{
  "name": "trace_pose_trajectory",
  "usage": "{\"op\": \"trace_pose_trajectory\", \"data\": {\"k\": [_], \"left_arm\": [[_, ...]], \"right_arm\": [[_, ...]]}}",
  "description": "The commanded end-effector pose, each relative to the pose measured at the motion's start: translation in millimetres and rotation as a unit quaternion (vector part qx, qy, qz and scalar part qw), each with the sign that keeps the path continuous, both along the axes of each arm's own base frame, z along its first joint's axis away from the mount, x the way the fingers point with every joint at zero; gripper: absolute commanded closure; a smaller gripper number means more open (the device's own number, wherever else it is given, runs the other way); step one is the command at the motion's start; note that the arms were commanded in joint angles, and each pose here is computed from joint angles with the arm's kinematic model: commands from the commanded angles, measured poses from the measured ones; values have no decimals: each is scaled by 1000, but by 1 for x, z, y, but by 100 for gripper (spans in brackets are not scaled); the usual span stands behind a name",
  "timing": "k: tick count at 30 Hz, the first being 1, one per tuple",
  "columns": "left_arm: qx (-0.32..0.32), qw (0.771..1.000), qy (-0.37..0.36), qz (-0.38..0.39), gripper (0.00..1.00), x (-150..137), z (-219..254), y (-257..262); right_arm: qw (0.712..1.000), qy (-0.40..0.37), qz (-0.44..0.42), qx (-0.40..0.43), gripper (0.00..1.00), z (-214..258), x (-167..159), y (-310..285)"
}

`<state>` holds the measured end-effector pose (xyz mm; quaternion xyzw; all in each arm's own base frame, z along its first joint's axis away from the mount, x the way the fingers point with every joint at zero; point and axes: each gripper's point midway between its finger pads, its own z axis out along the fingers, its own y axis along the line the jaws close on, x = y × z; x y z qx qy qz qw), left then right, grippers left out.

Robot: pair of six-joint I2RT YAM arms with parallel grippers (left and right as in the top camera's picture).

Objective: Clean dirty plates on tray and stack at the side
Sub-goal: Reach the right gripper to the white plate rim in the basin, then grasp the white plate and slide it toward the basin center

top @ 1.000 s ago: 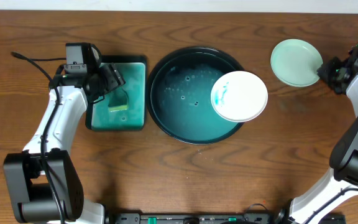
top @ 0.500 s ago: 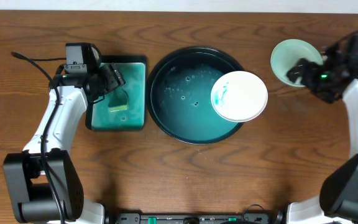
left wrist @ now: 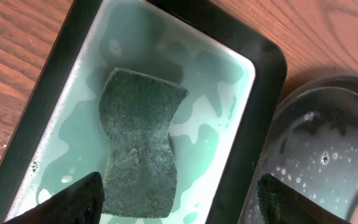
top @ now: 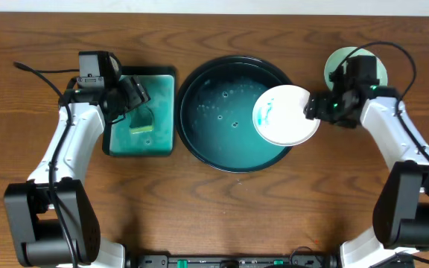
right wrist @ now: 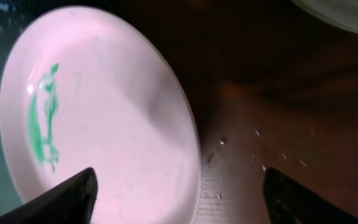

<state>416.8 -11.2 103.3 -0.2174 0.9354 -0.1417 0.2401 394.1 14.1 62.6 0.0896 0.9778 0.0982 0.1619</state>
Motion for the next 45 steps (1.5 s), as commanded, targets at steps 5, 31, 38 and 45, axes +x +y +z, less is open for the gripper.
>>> {"op": "trace_pose_trajectory", "data": {"k": [5,31,38,45], "left_arm": [[-2,1000,0,-10,21,0,0,-3],[-2,1000,0,-10,21,0,0,-3],[-2,1000,0,-10,21,0,0,-3],[-2,1000,0,-10,21,0,0,-3]], "right_arm": [[1000,1,3,-8,27,-26,-9,1],[989,-102,24,107,99,16,39,40],[982,-129,52,129,99,38,52,74],[982,-134,75,105,99,18,60,104]]}}
